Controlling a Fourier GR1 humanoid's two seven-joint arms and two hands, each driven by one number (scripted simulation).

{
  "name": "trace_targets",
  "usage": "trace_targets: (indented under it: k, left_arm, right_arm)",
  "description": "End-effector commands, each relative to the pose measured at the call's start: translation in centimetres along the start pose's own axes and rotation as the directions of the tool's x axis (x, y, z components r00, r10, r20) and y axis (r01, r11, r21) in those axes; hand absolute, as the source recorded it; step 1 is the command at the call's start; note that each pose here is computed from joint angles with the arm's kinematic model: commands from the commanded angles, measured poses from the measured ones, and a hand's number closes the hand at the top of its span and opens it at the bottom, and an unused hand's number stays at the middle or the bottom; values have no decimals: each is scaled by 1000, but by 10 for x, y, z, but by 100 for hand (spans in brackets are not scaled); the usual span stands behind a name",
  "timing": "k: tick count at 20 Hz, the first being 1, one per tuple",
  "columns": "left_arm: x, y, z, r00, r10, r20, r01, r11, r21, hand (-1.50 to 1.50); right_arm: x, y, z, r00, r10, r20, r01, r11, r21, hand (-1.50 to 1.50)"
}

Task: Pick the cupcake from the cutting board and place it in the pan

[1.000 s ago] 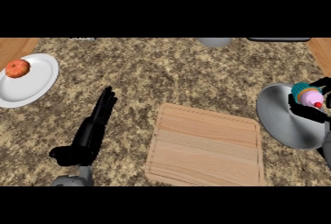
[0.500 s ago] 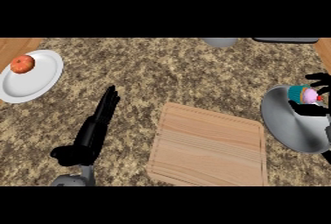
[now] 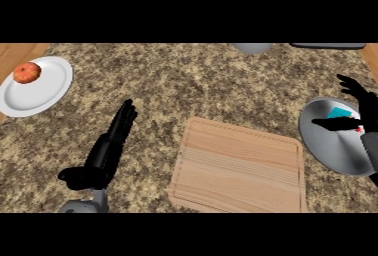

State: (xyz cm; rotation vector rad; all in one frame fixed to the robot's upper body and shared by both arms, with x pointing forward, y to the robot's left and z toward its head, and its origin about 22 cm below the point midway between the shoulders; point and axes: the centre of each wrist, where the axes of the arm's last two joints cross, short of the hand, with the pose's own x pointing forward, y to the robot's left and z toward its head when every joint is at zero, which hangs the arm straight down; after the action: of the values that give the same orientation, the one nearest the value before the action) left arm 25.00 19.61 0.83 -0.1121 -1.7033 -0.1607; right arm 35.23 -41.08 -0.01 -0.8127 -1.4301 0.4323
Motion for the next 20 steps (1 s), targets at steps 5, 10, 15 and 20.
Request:
trace_targets:
  k: [5, 10, 15, 20]
  left_arm:
    - [9, -12, -6, 1000, -8, 24, 7, 1000, 27, 0]
    - [-1, -5, 8, 1000, -17, -14, 17, 999, 47, 0]
    - [6, 13, -9, 1000, -11, -4, 11, 999, 49, 0]
    - [-2, 7, -2, 1000, -10, -22, 11, 999, 45, 0]
  right_arm:
    - [-3, -20, -5, 954, -281, 107, 294, 945, -141, -150]
    - [-50, -67, 25, 904, -420, 87, 427, 898, -105, -150]
    - [-79, -96, 52, 818, -567, 98, 568, 823, 25, -150]
    - [-99, -130, 78, 811, -574, 115, 561, 818, 128, -150]
